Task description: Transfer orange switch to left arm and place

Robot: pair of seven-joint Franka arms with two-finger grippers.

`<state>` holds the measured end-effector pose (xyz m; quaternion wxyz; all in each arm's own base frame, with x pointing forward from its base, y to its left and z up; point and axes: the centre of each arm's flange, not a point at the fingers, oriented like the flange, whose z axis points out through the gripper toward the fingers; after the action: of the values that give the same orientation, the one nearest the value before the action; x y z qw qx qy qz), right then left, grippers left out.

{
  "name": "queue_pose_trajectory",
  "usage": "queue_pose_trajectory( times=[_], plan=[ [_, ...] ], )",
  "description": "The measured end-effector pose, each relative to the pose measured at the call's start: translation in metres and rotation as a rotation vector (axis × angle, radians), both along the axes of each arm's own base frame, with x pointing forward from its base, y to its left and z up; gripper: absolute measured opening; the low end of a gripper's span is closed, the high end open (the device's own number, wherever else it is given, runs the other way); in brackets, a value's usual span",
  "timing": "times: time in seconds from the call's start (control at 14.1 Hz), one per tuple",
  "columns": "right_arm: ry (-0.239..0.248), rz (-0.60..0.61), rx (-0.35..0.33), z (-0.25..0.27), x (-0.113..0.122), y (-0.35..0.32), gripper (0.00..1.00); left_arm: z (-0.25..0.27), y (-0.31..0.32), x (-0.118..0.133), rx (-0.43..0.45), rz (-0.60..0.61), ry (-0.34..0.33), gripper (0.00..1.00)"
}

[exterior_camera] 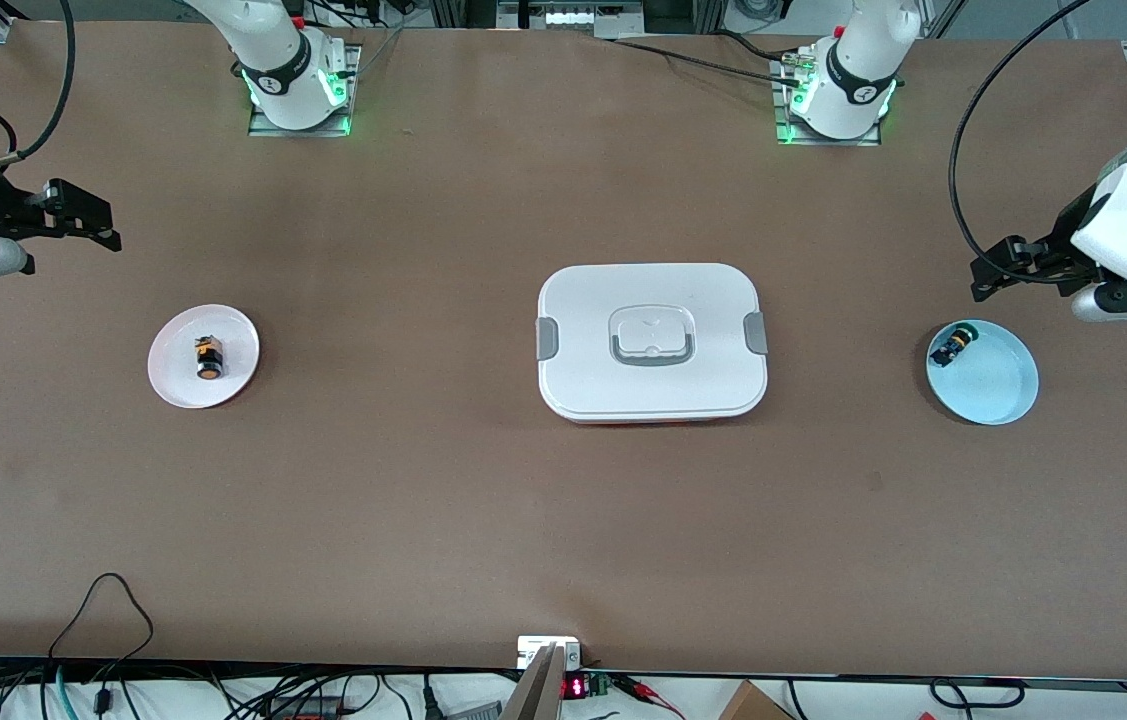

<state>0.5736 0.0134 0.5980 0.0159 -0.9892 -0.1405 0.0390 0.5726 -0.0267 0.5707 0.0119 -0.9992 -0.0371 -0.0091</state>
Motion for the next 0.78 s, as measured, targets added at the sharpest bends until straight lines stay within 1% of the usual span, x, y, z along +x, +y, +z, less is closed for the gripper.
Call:
queue_pose_trajectory(
  times=[0.57, 0.64, 0.71, 0.78],
  plan=[
    [0.001, 0.001, 0.000, 0.000, 0.000, 0.000, 1.00, 0.000, 0.000, 0.000, 0.000, 0.000, 0.000, 1.00],
    [0.009, 0.001, 0.000, -0.001, -0.001, 0.001, 1.00, 0.000, 0.000, 0.000, 0.000, 0.000, 0.001, 1.00],
    [0.035, 0.004, -0.001, -0.005, -0.003, 0.001, 1.00, 0.000, 0.000, 0.000, 0.000, 0.000, 0.001, 1.00],
    [0.073, 0.013, 0.000, -0.013, -0.005, 0.001, 1.00, 0.000, 0.000, 0.000, 0.000, 0.000, 0.001, 1.00]
  ],
)
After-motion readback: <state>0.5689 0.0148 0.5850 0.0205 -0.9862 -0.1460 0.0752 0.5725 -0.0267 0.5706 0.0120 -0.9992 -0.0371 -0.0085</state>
